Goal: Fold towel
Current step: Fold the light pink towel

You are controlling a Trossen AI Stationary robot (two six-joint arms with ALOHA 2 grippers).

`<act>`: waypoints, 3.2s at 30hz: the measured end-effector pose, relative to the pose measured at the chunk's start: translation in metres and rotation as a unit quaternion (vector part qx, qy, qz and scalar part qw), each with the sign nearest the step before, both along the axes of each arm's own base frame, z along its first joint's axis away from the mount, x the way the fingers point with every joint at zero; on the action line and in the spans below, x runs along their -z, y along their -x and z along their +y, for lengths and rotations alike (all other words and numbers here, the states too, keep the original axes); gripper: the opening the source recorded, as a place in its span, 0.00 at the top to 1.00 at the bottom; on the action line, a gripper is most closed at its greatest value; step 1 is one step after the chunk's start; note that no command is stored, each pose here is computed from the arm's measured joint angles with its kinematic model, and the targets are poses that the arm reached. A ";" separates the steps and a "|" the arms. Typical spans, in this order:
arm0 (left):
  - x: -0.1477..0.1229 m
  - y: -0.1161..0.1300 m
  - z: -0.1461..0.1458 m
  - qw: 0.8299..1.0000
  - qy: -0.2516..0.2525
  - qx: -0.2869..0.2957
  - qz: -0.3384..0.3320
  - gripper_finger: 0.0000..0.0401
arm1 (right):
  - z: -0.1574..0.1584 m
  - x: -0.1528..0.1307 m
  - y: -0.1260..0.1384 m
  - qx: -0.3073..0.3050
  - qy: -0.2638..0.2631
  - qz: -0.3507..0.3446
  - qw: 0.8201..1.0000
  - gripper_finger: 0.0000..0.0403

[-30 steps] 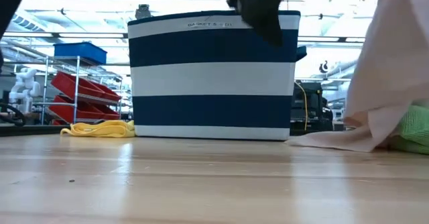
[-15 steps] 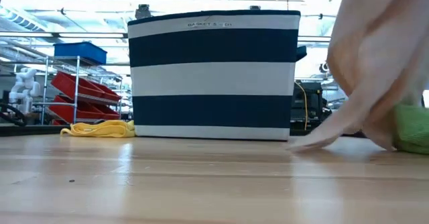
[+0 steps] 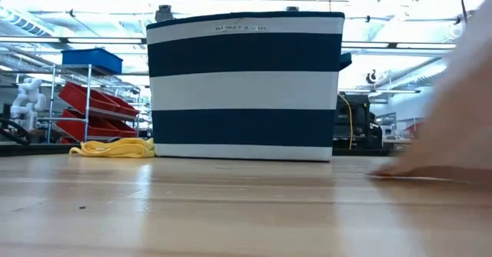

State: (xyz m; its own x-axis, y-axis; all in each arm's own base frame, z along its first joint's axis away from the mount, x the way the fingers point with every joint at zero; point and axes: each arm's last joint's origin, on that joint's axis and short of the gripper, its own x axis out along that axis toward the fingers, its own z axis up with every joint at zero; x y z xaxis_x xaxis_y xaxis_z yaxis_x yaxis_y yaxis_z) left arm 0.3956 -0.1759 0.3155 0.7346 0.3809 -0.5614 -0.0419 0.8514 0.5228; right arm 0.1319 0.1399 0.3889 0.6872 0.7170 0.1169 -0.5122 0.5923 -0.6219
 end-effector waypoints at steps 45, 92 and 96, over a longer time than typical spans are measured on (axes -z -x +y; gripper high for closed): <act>0.067 0.009 -0.009 0.978 0.075 -0.064 0.182 0.47 | -0.081 0.128 -0.113 0.420 0.094 0.438 0.789 0.54; 0.182 0.021 -0.029 0.977 0.109 -0.046 0.176 0.47 | -0.027 0.211 -0.191 0.275 0.017 0.452 0.848 0.55; 0.183 0.021 -0.028 0.978 0.104 -0.046 0.175 0.50 | -0.038 0.208 -0.198 0.288 0.003 0.436 0.853 0.55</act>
State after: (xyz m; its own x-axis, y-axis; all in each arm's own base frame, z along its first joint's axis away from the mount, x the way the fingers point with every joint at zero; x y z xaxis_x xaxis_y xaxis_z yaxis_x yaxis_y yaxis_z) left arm 0.3749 -0.2041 0.1330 0.4513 0.2873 -0.8449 0.0269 0.9419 0.3348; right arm 0.3295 0.1016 0.1806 0.7490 0.2309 -0.6210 -0.4072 0.8999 -0.1564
